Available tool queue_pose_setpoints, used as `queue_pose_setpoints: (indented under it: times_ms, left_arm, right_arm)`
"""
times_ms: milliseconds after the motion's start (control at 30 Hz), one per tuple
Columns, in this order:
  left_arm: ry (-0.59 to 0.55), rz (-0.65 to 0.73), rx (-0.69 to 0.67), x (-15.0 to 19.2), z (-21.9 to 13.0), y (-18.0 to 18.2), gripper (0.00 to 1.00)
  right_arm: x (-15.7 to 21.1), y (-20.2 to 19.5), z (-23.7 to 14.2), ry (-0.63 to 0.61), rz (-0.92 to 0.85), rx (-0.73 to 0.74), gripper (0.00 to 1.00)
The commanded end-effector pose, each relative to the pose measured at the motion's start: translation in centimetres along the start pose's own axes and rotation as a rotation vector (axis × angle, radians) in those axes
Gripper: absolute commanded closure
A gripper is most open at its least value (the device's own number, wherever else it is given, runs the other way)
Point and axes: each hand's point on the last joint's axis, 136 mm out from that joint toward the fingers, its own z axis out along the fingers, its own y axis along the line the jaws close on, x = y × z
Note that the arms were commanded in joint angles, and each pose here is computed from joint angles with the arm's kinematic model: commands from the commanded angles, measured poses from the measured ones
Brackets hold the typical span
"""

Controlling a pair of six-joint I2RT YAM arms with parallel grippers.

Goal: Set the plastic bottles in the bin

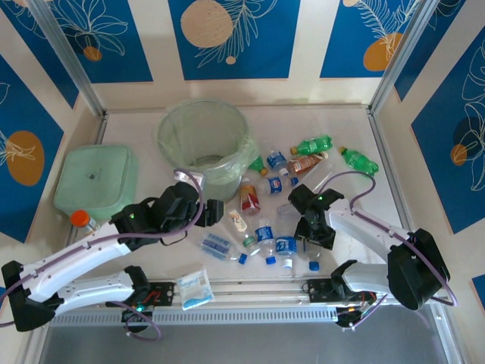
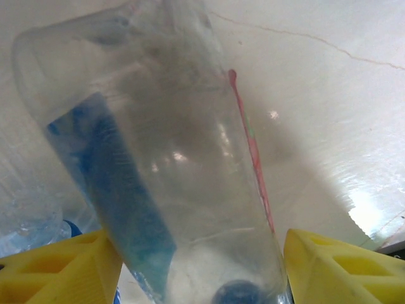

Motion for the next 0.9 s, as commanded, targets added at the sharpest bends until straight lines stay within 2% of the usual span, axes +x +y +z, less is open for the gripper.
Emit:
queue_pose_setpoints:
  times_ms: [0, 367, 667, 867]
  left_arm:
    - [0.026, -0.006, -0.009, 1.1, -0.2, 0.5, 0.23]
    - [0.025, -0.004, -0.003, 0.9, -0.4, 0.4, 0.27]
    - [0.029, 0.001, -0.002, 1.0, -0.1, 0.3, 0.27]
    - [0.034, -0.003, -0.002, 1.3, 0.1, 0.4, 0.28]
  right_arm:
    - [0.5, 0.4, 0.7, 0.031, 0.014, -0.023, 0.32]
    - [0.4, 0.3, 1.4, 0.043, 0.003, 0.000, 0.42]
    - [0.7, 0.2, 0.4, 0.004, -0.024, 0.009, 0.51]
    - [0.6, 0.1, -1.0, -0.033, -0.048, 0.041, 0.52]
